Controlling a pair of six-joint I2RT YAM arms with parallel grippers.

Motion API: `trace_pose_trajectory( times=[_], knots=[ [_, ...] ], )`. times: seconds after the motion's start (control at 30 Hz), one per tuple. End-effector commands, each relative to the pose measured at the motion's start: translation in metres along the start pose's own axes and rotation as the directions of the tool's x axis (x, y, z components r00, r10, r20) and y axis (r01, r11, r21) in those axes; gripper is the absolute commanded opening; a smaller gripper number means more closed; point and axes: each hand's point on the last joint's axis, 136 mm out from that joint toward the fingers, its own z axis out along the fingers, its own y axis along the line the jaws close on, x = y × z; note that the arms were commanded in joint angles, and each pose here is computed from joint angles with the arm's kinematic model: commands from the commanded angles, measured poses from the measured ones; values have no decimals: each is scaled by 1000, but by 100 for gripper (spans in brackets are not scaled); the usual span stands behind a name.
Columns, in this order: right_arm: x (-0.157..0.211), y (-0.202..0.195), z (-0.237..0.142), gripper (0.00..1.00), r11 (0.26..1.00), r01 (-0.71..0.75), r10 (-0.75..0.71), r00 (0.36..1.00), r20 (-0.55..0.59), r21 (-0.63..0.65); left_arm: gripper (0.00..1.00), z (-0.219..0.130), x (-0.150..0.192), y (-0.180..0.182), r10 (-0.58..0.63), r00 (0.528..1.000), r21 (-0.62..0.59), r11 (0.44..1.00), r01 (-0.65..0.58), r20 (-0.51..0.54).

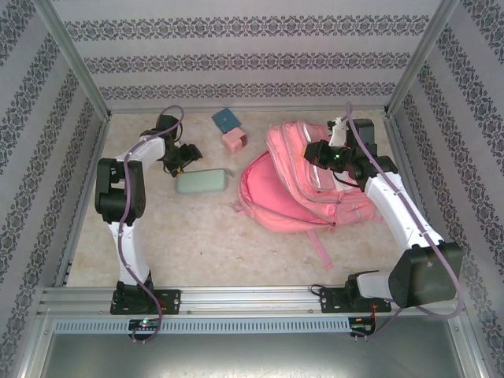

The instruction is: Pack the student bag

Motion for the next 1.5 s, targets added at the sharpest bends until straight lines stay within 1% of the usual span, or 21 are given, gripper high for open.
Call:
trace_pose_trajectory(
  times=[0.0, 0.13, 0.27, 0.37, 0.43, 0.53, 0.6, 0.7, 0.77, 0.87, 0.93, 1.03, 1.17, 1.27, 1.37, 1.47],
  knots=[
    [-6, 8, -5, 0, 999, 43, -42, 999, 34, -25, 75, -22, 23, 5, -4, 1000, 28, 1000, 5, -17],
    [-9, 7, 2, 0, 999, 40, -39, 999, 29, -34, 75, -33, 63, 11, -28, 999, 57, 998, 30, -30],
    [-12, 7, 8, 0, 998, 32, -31, 999, 25, -48, 76, -39, 99, 12, 10, 999, 57, 998, -7, -47],
    [-13, 8, 10, 0, 998, 32, -31, 999, 21, -56, 79, -46, 107, 12, 99, 995, 15, 995, -99, -21],
    [-12, 8, 10, 0, 998, 32, -31, 999, 19, -57, 82, -51, 108, 11, 151, 988, -12, 988, -151, -22],
    [-12, 9, 7, 0, 998, 38, -36, 999, 28, -55, 90, -58, 108, 3, 250, 968, -41, 967, -251, -25],
    [-12, 10, 4, 0, 998, 42, -40, 998, 38, -56, 92, -62, 109, -1, 336, 942, -75, 939, -336, -18],
    [-13, 12, -1, 0, 997, 57, -54, 997, 52, -55, 93, -70, 108, -7, 512, 859, -156, 850, -503, 19],
    [-14, 14, -4, 0, 996, 64, -61, 996, 63, -55, 94, -74, 112, -17, 632, 775, -179, 765, -618, 24],
    [-13, 13, -6, 0, 996, 66, -61, 996, 72, -58, 95, -76, 121, -23, 756, 653, -166, 640, -750, -40],
    [-11, 11, -6, 0, 996, 64, -59, 995, 75, -61, 96, -73, 128, -23, 798, 596, -137, 584, -800, -84],
    [-11, 10, -7, 0, 996, 60, -55, 995, 83, -66, 97, -65, 137, -24, 817, 567, -87, 560, -824, -110],
    [-11, 9, -10, 0, 995, 63, -56, 994, 96, -72, 97, -48, 140, -13, 823, 534, -105, 524, -845, -191],
    [-12, 9, -13, 0, 996, 62, -55, 993, 104, -71, 97, -39, 146, -15, 834, 511, -96, 503, -859, -210],
    [-12, 8, -15, 0, 995, 62, -54, 992, 110, -73, 95, -31, 149, -11, 825, 510, -108, 499, -860, -244],
    [-12, 8, -15, 0, 996, 57, -49, 992, 112, -74, 92, -27, 160, -13, 813, 517, -88, 514, -853, -267]
  ],
)
